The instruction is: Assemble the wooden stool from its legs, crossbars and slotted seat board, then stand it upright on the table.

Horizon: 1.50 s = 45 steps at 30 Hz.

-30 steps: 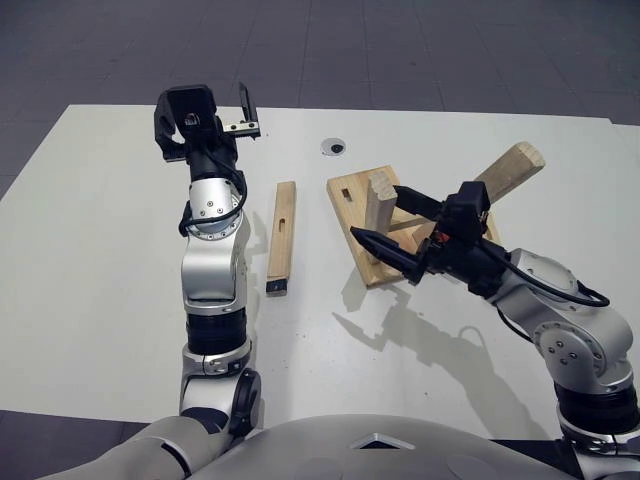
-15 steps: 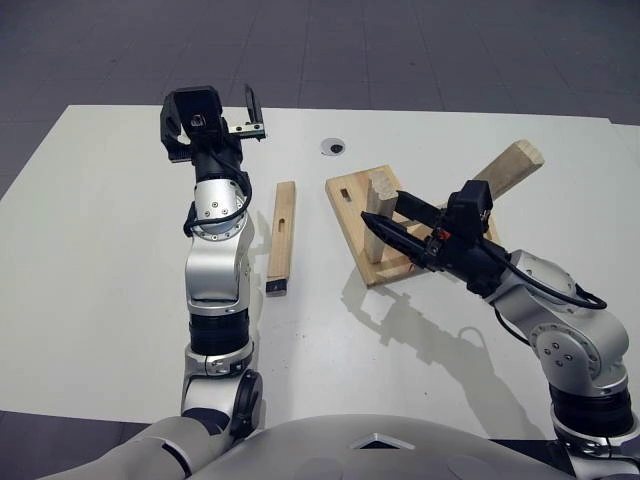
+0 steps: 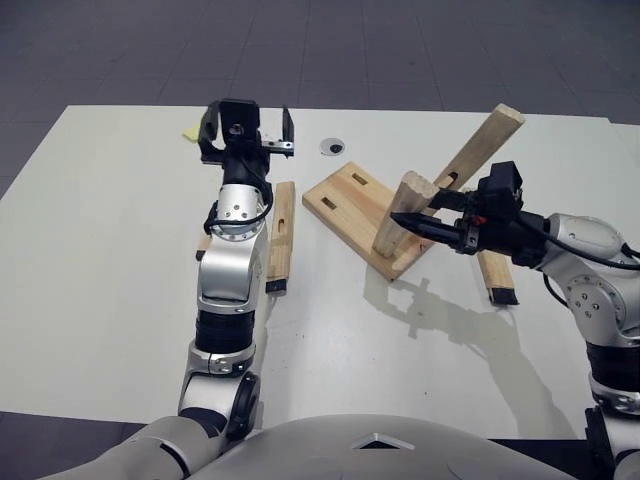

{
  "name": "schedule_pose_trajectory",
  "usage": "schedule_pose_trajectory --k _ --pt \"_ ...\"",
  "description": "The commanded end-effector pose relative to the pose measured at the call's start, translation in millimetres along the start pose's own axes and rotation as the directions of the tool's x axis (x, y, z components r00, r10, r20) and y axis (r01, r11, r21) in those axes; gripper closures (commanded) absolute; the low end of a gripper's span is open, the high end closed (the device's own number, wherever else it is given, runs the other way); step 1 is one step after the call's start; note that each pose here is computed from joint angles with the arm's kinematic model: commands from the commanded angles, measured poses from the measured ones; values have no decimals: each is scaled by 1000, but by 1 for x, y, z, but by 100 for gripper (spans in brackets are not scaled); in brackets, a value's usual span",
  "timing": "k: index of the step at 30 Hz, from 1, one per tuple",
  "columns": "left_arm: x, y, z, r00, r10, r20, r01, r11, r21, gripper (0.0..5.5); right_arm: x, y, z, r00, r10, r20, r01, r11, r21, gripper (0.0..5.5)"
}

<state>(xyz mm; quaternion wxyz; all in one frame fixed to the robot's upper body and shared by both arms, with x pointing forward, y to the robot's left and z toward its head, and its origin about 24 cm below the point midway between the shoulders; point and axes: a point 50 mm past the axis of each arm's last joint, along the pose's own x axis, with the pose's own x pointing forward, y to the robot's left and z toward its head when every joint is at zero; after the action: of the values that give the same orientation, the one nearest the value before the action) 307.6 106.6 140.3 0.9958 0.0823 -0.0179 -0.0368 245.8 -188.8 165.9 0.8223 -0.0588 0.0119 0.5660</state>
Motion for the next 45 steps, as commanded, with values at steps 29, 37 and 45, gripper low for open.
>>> schedule_pose_trajectory --k 29,37,45 --pt "54 23 -33 915 -329 -234 400 654 642 10 -39 -5 78 673 -421 608 492 869 56 150" --pt "74 30 -24 876 -444 -186 409 484 774 10 -41 0 67 516 -583 627 531 793 299 20" --pt "48 41 -33 738 -615 -276 534 283 797 10 -24 -3 53 561 -630 537 525 772 358 14"
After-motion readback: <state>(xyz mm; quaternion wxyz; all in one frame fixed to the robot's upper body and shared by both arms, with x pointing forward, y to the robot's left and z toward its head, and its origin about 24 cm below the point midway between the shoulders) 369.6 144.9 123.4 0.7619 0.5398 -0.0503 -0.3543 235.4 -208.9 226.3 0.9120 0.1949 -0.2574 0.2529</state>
